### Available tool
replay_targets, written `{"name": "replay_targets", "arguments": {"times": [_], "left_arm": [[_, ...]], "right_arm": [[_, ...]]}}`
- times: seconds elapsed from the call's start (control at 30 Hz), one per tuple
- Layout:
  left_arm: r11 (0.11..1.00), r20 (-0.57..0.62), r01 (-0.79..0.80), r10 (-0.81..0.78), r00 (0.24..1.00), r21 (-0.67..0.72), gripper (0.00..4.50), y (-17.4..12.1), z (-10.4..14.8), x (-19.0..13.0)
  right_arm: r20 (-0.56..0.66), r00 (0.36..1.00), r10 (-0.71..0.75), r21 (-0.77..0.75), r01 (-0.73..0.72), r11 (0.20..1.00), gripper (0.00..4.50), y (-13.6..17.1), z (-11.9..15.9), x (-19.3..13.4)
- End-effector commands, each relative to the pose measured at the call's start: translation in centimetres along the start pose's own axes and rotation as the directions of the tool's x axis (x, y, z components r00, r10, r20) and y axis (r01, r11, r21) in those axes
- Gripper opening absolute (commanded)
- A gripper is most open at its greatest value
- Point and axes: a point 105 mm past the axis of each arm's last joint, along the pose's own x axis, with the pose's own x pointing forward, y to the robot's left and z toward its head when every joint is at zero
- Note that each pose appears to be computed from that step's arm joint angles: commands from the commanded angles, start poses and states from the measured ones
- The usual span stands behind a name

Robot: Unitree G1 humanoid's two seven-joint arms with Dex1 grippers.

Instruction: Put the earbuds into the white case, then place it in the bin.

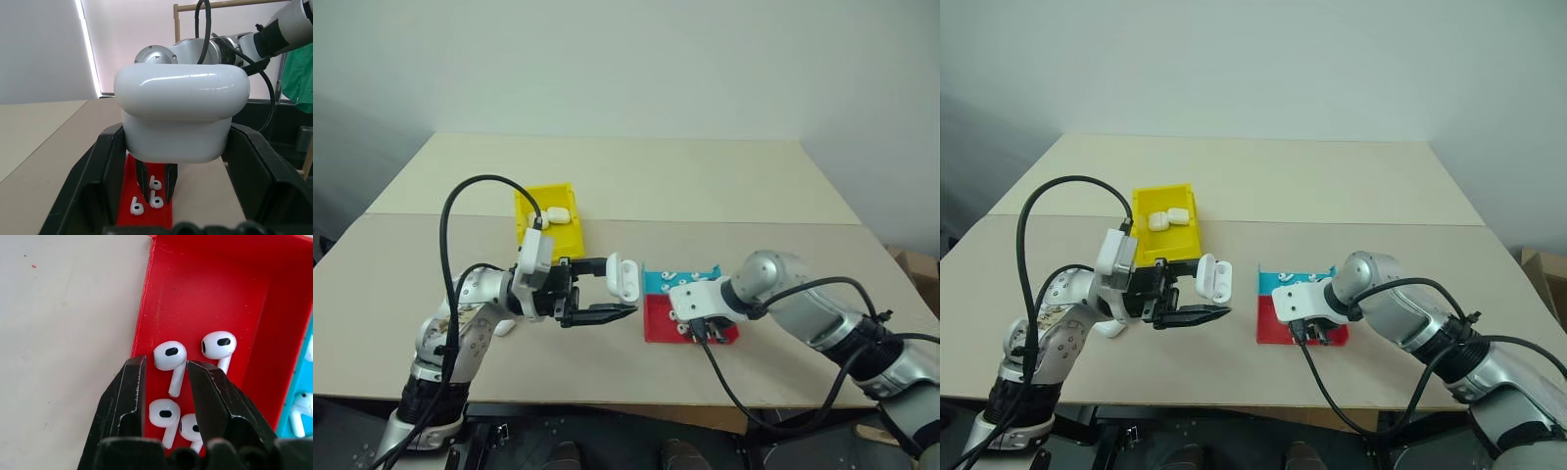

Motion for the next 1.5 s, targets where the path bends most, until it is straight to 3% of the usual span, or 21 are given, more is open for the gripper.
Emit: {"name": "replay_targets", "arguments": {"times": [0.03,0.2,0.37,0.57,0.7,0.77,0.8,0.87,0.9,0.97,1.03,1.1,1.2,1.37,1.5], "left_arm": [[0.999,0.015,0.003,-0.004,1.000,0.042,2.77,-0.5,1.1,0.0],[0.999,0.014,-0.005,0.004,1.000,0.042,2.77,-0.6,1.2,0.0],[0.999,0.010,-0.010,0.010,1.000,0.044,2.77,-0.6,1.2,0.0],[0.999,0.011,-0.002,0.002,1.000,0.039,2.77,-0.5,1.2,0.2],[0.999,0.032,0.015,-0.016,0.999,0.034,2.77,-0.4,1.4,0.4],[0.999,0.041,0.013,-0.014,0.999,0.033,2.77,-0.2,1.5,0.4],[0.999,0.049,0.015,-0.016,0.999,0.032,2.77,0.0,1.6,0.5],[0.999,0.057,0.012,-0.014,0.998,0.031,2.77,0.5,1.8,0.8],[0.999,0.065,0.015,-0.017,0.998,0.030,2.77,0.7,1.9,1.0],[0.999,0.073,0.021,-0.023,0.997,0.027,2.77,1.1,2.1,1.2],[0.999,0.083,0.036,-0.038,0.996,0.023,2.77,1.4,2.2,1.6],[0.999,0.070,0.051,-0.052,0.996,0.009,2.77,1.7,2.1,2.0],[0.997,0.068,0.077,-0.077,0.995,0.005,2.77,1.8,2.1,2.4],[0.997,0.062,0.071,-0.072,0.995,0.011,2.77,2.7,2.2,2.8],[0.998,0.065,0.052,-0.053,0.996,0.019,2.77,3.1,2.4,2.7]], "right_arm": [[0.004,0.999,-0.033,-0.031,0.033,0.999,1.71,-0.8,0.4,-0.6],[0.001,1.000,-0.020,-0.032,0.020,0.999,1.71,-0.7,0.4,-0.4],[0.002,1.000,-0.009,-0.033,0.009,0.999,0.63,-0.3,0.3,-0.3],[0.027,0.999,-0.045,0.006,0.045,0.999,0.63,-0.6,0.5,-0.9],[0.246,0.954,-0.172,0.232,0.114,0.966,0.63,-0.9,2.6,-5.6],[0.357,0.907,-0.224,0.315,0.108,0.943,0.63,-0.6,3.7,-7.6],[0.467,0.829,-0.307,0.373,0.130,0.919,0.63,-0.8,4.8,-9.2],[0.645,0.600,-0.474,0.468,0.180,0.865,0.63,-0.8,6.1,-12.0],[0.683,0.478,-0.552,0.525,0.205,0.826,0.63,-0.8,6.4,-13.1],[0.697,0.296,-0.653,0.632,0.177,0.755,0.63,-1.2,6.9,-14.5],[0.703,0.156,-0.694,0.685,0.113,0.720,0.63,-1.5,7.8,-15.6],[0.715,0.067,-0.695,0.694,0.046,0.718,0.63,-1.7,9.0,-16.2],[0.744,0.023,-0.668,0.668,-0.009,0.744,0.63,-1.7,10.4,-16.5],[0.761,0.133,-0.636,0.645,-0.037,0.764,0.63,-1.6,11.6,-14.2],[0.761,0.154,-0.631,0.641,-0.027,0.767,0.63,-1.3,11.5,-13.6]]}}
